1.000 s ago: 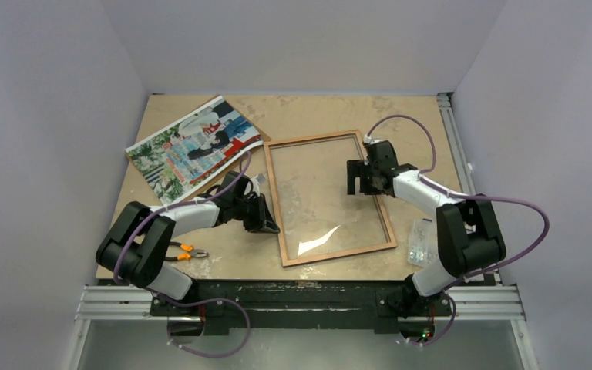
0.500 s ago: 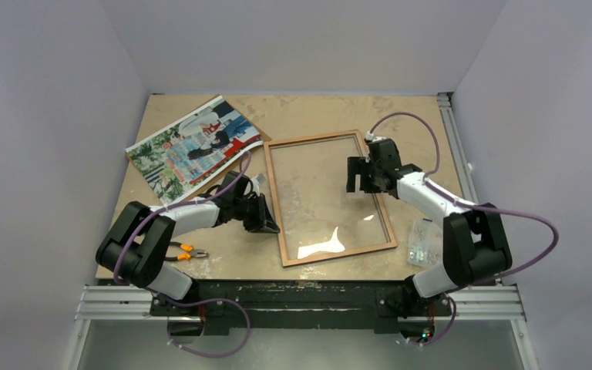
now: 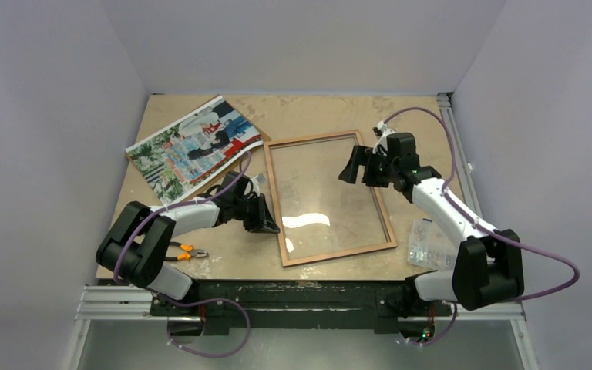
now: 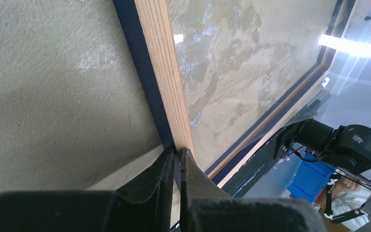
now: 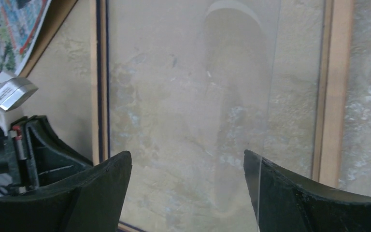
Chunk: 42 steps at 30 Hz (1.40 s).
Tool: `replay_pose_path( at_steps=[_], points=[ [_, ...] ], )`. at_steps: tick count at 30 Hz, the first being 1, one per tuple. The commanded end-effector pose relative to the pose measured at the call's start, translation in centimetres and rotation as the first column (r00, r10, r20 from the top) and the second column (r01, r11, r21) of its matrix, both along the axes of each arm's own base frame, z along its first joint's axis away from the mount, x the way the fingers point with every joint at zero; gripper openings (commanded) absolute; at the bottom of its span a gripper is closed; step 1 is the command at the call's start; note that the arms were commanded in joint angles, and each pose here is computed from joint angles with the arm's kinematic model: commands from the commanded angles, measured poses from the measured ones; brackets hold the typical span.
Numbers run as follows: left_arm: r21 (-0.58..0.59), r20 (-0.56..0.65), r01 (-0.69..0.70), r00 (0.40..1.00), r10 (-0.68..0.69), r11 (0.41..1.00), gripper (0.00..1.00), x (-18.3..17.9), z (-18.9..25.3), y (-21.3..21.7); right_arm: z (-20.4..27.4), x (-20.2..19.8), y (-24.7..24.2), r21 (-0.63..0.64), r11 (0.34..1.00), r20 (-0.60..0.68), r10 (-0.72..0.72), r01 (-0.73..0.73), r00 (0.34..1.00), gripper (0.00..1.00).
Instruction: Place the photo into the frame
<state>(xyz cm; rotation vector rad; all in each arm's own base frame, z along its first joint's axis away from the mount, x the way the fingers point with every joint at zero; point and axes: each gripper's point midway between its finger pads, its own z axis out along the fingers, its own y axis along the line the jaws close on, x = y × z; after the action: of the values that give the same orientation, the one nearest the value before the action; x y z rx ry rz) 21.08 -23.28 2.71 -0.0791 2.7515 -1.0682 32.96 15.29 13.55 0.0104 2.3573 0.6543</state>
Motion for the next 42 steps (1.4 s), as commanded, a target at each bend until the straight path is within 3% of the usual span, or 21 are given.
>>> replay_pose_path(
  at_steps=[1, 9, 16, 21, 28, 32, 36, 42],
  points=[
    [0.223, -0.092, 0.027, 0.996, -0.007, 0.974, 0.00, -3.1, -5.2, 3.6, 1.8, -1.5, 2.8, 0.176, 0.976, -0.026, 0.131, -0.124, 0.991, 0.83],
    [0.224, -0.089, 0.026, 0.996, -0.006, 0.974, 0.00, -3.1, -5.1, 3.6, 1.6, -1.2, 2.2, 0.311, 0.941, -0.125, 0.183, -0.137, 0.975, 0.67],
    [0.225, -0.086, 0.026, 0.996, -0.006, 0.974, 0.00, -3.2, -5.0, 3.7, 1.1, -1.1, 1.8, 0.293, 0.949, -0.153, 0.169, -0.119, 0.974, 0.57],
    [0.227, -0.086, 0.027, 0.996, -0.007, 0.973, 0.00, -3.3, -5.1, 3.8, 2.5, -1.2, 1.4, 0.263, 0.956, -0.125, 0.165, -0.127, 0.978, 0.60],
    [0.229, -0.085, 0.027, 0.996, -0.008, 0.973, 0.00, -3.2, -5.0, 3.8, 5.1, -1.3, 1.8, 0.278, 0.943, -0.079, 0.213, -0.184, 0.974, 0.74],
    [0.229, -0.085, 0.028, 0.996, -0.009, 0.973, 0.00, -3.3, -5.0, 3.8, 5.8, -1.2, 1.8, 0.275, 0.941, -0.074, 0.226, -0.198, 0.971, 0.74],
    [0.228, -0.083, 0.028, 0.996, -0.009, 0.973, 0.00, -3.2, -5.0, 3.8, 5.9, -0.8, 2.0, 0.292, 0.935, -0.072, 0.230, -0.200, 0.970, 0.69],
    [0.229, -0.082, 0.030, 0.997, -0.011, 0.973, 0.00, -3.2, -4.9, 3.8, 5.1, -0.5, 2.5, 0.321, 0.925, -0.101, 0.248, -0.204, 0.964, 0.48]
  ],
)
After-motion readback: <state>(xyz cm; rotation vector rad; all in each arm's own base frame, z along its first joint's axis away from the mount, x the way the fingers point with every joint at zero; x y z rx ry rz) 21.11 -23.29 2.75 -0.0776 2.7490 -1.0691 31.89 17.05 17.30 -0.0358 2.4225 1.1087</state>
